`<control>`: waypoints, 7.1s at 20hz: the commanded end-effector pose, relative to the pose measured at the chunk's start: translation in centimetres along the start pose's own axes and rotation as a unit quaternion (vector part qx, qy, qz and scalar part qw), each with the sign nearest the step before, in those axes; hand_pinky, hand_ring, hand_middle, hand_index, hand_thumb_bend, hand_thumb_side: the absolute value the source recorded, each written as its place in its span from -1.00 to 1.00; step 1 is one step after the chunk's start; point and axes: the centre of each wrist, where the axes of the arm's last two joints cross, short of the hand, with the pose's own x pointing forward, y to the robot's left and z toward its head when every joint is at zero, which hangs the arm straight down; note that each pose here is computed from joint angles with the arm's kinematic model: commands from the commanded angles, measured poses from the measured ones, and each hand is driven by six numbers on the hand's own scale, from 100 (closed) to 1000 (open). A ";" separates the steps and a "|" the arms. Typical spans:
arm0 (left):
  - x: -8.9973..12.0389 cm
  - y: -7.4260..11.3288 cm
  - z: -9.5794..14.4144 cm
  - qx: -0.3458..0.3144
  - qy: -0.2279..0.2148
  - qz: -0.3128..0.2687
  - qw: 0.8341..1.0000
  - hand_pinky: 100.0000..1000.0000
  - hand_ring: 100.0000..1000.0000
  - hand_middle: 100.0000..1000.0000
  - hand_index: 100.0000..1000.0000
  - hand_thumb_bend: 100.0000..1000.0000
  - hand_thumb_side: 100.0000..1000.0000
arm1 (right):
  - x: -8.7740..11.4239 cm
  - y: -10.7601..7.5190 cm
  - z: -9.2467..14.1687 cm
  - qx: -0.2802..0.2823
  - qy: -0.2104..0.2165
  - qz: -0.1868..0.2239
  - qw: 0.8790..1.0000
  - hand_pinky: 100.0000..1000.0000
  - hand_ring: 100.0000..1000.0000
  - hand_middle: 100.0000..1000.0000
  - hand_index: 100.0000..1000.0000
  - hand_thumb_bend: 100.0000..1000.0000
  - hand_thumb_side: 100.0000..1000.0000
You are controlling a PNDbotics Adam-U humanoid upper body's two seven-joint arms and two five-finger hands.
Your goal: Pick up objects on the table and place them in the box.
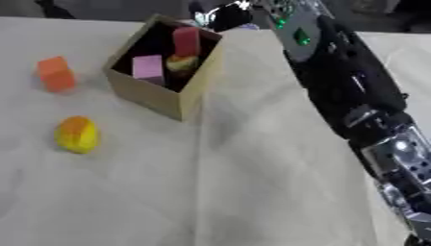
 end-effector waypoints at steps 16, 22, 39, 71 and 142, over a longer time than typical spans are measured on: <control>6.0 4.6 -9.0 -0.154 -0.113 -0.329 0.925 0.57 0.17 0.29 0.62 -0.32 0.16 | 3.4 -5.0 16.9 0.000 -0.031 0.086 0.996 0.76 0.69 0.47 0.69 -1.00 -0.24; 7.0 6.9 -13.3 -0.247 -0.099 -0.437 0.859 0.58 0.24 0.32 0.66 -0.26 0.22 | 5.0 -4.1 20.4 -0.019 -0.008 0.064 0.998 0.76 0.67 0.45 0.67 -1.00 -0.22; 4.2 3.7 -17.8 -0.578 -0.006 -0.486 0.656 0.59 0.43 0.40 0.74 0.05 0.27 | 4.3 -4.1 21.8 -0.070 0.019 0.059 0.996 0.76 0.64 0.42 0.64 -1.00 -0.26; -1.6 0.8 -13.6 -0.637 0.126 -0.510 0.564 0.56 0.49 0.43 0.63 0.22 -0.17 | 4.4 -3.6 21.4 -0.079 0.010 0.034 0.996 0.75 0.60 0.39 0.61 -1.00 -0.18; -2.3 -5.8 -25.2 -0.422 -0.002 -0.566 0.708 0.67 0.61 0.61 0.89 0.24 0.18 | 5.1 -4.6 20.4 -0.126 -0.015 0.014 0.992 0.75 0.60 0.37 0.60 -1.00 -0.26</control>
